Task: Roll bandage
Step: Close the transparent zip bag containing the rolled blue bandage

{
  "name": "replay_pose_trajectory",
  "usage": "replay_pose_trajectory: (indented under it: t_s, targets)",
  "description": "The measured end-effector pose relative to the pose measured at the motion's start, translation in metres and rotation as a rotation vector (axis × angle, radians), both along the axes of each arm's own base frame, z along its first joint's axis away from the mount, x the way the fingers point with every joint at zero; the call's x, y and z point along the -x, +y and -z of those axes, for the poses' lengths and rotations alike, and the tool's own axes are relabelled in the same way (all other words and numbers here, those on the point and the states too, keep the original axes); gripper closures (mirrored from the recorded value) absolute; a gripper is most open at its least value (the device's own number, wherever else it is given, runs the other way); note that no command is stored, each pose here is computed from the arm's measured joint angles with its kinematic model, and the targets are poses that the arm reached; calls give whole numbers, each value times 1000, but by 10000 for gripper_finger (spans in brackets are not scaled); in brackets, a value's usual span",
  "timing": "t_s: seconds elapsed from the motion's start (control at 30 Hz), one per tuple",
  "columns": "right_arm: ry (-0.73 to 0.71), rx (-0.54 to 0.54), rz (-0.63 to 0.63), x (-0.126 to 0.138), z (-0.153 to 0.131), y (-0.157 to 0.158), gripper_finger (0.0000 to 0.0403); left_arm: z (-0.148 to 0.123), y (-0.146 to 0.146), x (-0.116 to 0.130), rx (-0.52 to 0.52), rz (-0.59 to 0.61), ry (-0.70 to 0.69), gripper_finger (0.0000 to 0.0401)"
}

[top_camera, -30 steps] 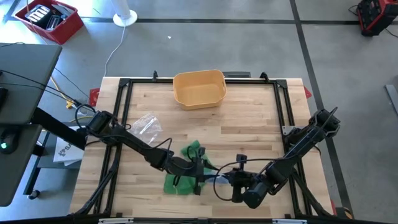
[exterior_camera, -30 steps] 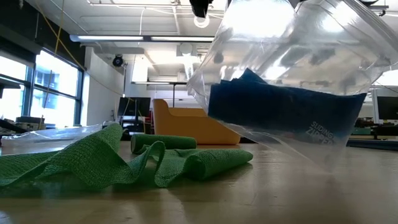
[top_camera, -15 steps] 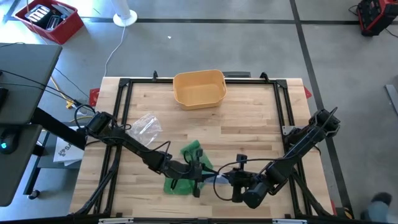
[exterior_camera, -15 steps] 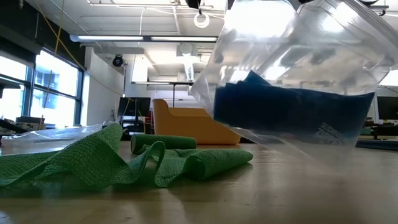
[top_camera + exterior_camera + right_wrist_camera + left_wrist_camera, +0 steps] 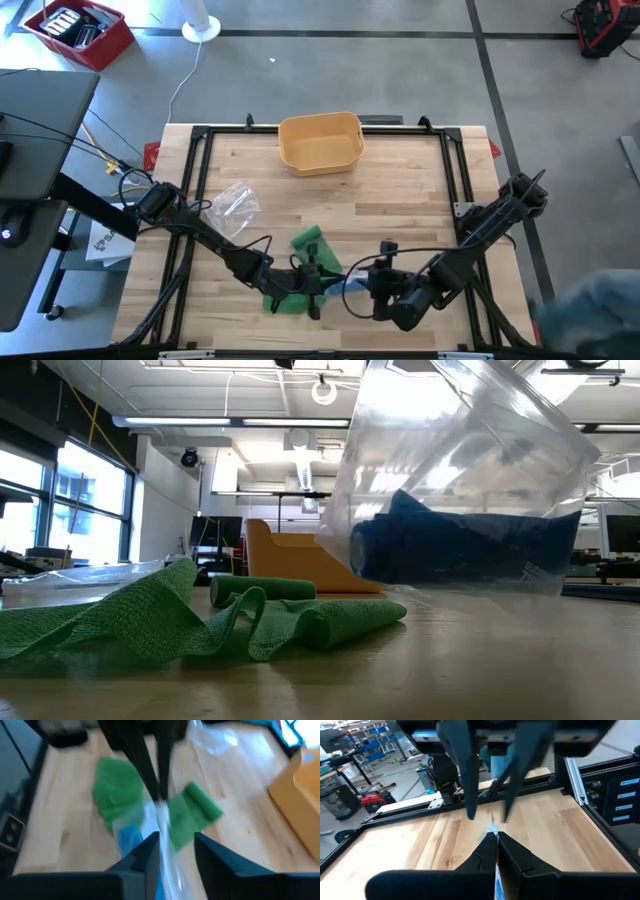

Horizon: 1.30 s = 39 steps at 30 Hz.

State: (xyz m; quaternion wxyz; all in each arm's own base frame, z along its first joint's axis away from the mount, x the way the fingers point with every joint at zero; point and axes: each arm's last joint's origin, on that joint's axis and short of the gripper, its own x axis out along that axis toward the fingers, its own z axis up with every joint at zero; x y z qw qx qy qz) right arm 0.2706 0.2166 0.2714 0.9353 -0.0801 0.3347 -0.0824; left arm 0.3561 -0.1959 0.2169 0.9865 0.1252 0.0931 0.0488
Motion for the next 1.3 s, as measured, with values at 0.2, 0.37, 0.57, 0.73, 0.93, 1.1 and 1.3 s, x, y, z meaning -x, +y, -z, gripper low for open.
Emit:
replay_pose_trajectory:
  t_s: [0.2, 0.37, 0.57, 0.73, 0.93, 1.1, 1.3]
  targets:
    - [-74, 17, -45, -14, -5, -3, 270, 0, 0, 0, 2, -5, -3, 401]
    - [-30, -28, -80, -19, -4, -9, 319, 0, -1, 1, 2, -1, -3, 401]
    - [20, -32, -116, -25, 4, -11, 348, 0, -1, 1, 3, 3, -4, 401]
    - [18, 2, -101, -26, 6, -11, 361, 0, -2, 1, -4, 3, -3, 401]
    - [22, -8, -96, -24, 7, -9, 393, 1, -2, 2, -12, 6, 7, 401]
    - [87, -50, -34, -17, 12, -11, 393, 3, -8, 6, -70, 20, 34, 401]
    - [143, -67, -49, -8, 15, -6, 394, -1, -13, 15, -113, 8, 69, 401]
